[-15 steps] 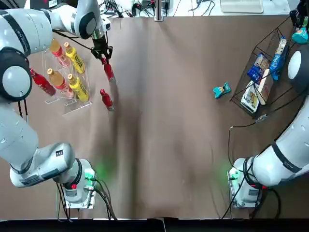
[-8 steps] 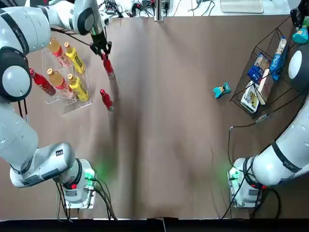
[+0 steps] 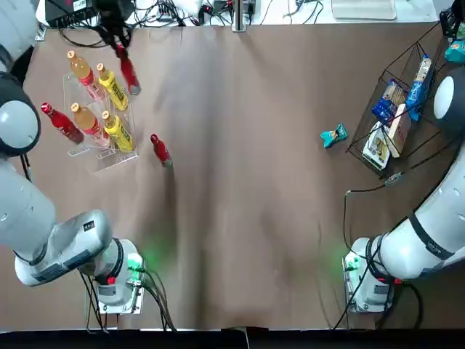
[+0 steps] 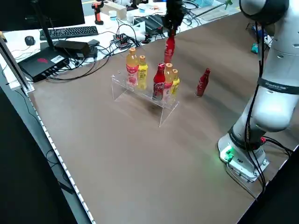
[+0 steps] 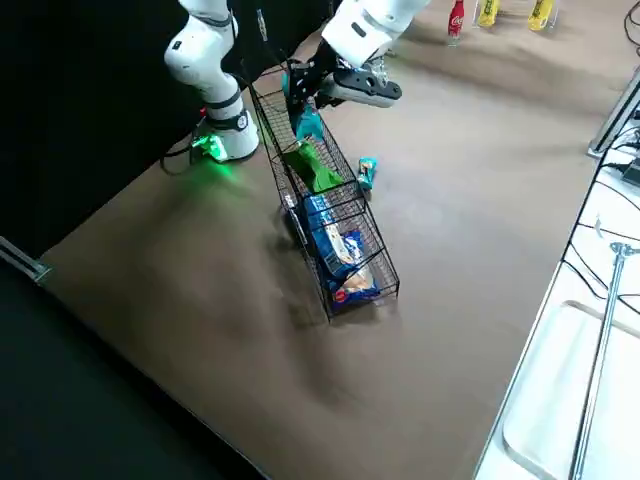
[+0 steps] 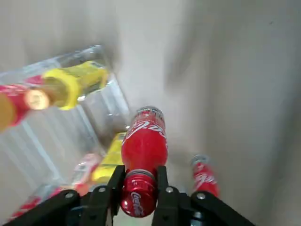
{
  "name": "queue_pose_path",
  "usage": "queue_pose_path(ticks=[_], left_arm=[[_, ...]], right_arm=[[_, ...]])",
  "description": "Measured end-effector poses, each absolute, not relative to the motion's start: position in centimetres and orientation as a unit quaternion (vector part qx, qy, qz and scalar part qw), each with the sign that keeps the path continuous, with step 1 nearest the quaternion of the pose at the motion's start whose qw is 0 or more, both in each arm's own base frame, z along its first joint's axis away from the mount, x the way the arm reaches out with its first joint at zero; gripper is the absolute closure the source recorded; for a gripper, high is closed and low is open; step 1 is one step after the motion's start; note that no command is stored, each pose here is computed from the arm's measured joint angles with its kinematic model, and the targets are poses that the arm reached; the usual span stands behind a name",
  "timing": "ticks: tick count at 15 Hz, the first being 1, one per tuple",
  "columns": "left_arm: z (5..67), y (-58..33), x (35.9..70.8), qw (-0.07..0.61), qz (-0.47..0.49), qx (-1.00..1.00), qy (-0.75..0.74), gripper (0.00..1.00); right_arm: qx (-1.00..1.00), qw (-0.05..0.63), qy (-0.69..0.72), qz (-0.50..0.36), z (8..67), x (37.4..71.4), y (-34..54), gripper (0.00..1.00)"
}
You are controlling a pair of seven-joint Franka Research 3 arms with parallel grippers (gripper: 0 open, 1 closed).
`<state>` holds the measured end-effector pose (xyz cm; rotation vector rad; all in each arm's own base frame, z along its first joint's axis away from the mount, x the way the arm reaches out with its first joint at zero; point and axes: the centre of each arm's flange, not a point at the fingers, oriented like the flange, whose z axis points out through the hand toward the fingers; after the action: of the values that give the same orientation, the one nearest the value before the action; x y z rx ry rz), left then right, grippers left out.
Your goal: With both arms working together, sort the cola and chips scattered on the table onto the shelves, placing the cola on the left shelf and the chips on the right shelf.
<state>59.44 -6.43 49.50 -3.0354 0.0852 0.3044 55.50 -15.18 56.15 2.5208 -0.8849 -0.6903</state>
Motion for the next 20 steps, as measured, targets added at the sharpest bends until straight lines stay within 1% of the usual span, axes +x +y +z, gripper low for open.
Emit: queue_pose_path(ticks=[1, 3, 6, 9, 11, 15, 16, 17, 18, 19, 20], left_arm=[[50.5, -4.0, 59.2, 0.044, 0.103, -0.993, 0.042, 0.68], [52.0, 0.8, 58.3, 0.041, 0.119, -0.989, 0.078, 0.68], [53.2, 6.6, 56.8, 0.031, 0.134, -0.984, 0.112, 0.68], [53.2, 9.2, 56.3, 0.026, 0.139, -0.981, 0.131, 0.68], [53.0, 10.3, 56.0, 0.037, 0.146, -0.978, 0.142, 0.68], [53.0, 13.1, 55.0, 0.037, 0.154, -0.975, 0.157, 0.68], [52.9, 13.9, 54.7, 0.036, 0.155, -0.975, 0.157, 0.68], [52.7, 14.5, 54.3, 0.036, 0.156, -0.975, 0.155, 0.68], [51.9, 14.8, 53.8, 0.042, 0.154, -0.975, 0.154, 0.68], [51.4, 14.6, 53.5, 0.046, 0.153, -0.975, 0.154, 0.68], [50.9, 14.4, 53.2, 0.049, 0.153, -0.975, 0.155, 0.68]], right_arm=[[0.898, 0.190, -0.314, -0.243, 56.3, 55.6, -15.2, 0.64], [0.900, 0.190, -0.312, -0.238, 56.4, 55.7, -15.2, 0.61], [0.901, 0.190, -0.311, -0.237, 56.4, 55.7, -15.2, 0.60], [0.902, 0.189, -0.307, -0.237, 56.5, 55.8, -15.1, 0.60], [0.906, 0.189, -0.299, -0.234, 56.9, 55.9, -14.5, 0.60], [0.919, 0.185, -0.263, -0.228, 57.8, 56.6, -9.0, 0.58], [0.921, 0.176, -0.266, -0.225, 57.7, 56.9, -7.2, 0.52], [0.919, 0.161, -0.283, -0.222, 57.5, 57.1, -5.6, 0.51], [0.912, 0.120, -0.322, -0.225, 56.8, 57.5, -3.5, 0.51], [0.907, 0.100, -0.340, -0.228, 56.2, 57.7, -2.9, 0.51], [0.901, 0.085, -0.358, -0.230, 55.0, 58.0, -2.5, 0.48]])
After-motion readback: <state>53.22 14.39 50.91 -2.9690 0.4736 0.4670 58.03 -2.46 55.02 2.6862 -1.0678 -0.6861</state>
